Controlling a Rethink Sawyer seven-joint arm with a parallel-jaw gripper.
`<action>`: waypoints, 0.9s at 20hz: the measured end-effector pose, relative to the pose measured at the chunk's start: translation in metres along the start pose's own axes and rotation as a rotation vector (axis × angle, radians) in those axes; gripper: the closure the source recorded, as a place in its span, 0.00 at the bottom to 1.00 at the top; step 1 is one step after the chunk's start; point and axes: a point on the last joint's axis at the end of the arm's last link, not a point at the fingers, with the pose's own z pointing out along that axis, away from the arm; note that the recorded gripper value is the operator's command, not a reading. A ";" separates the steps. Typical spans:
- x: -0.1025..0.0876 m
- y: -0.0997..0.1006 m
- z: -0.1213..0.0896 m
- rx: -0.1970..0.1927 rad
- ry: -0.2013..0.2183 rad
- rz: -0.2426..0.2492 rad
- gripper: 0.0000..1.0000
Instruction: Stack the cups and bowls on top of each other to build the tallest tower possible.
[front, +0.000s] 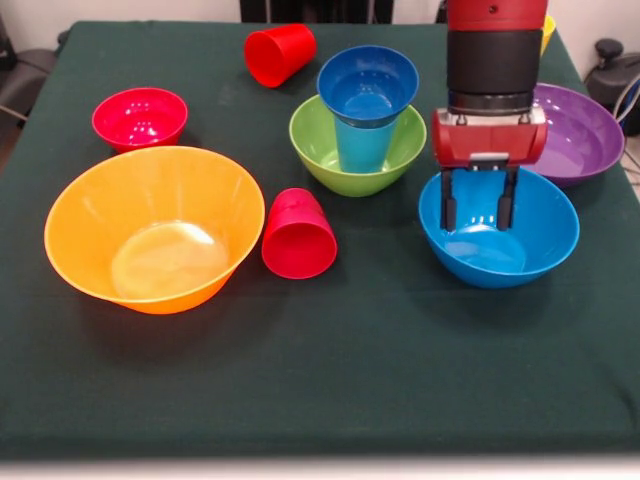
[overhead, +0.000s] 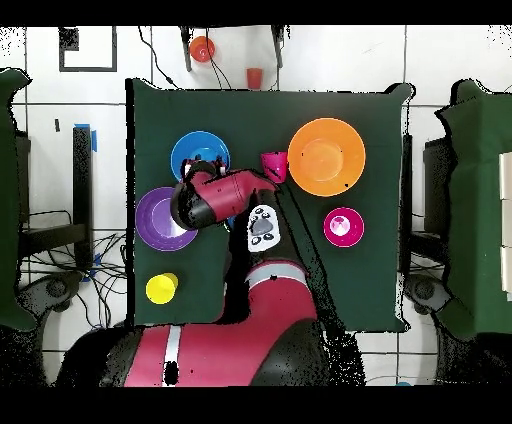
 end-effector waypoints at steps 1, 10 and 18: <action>-0.006 -0.001 -0.005 0.001 -0.009 0.001 0.00; -0.040 -0.009 -0.029 0.005 -0.068 0.011 0.00; -0.050 -0.005 -0.037 -0.002 -0.069 0.019 0.00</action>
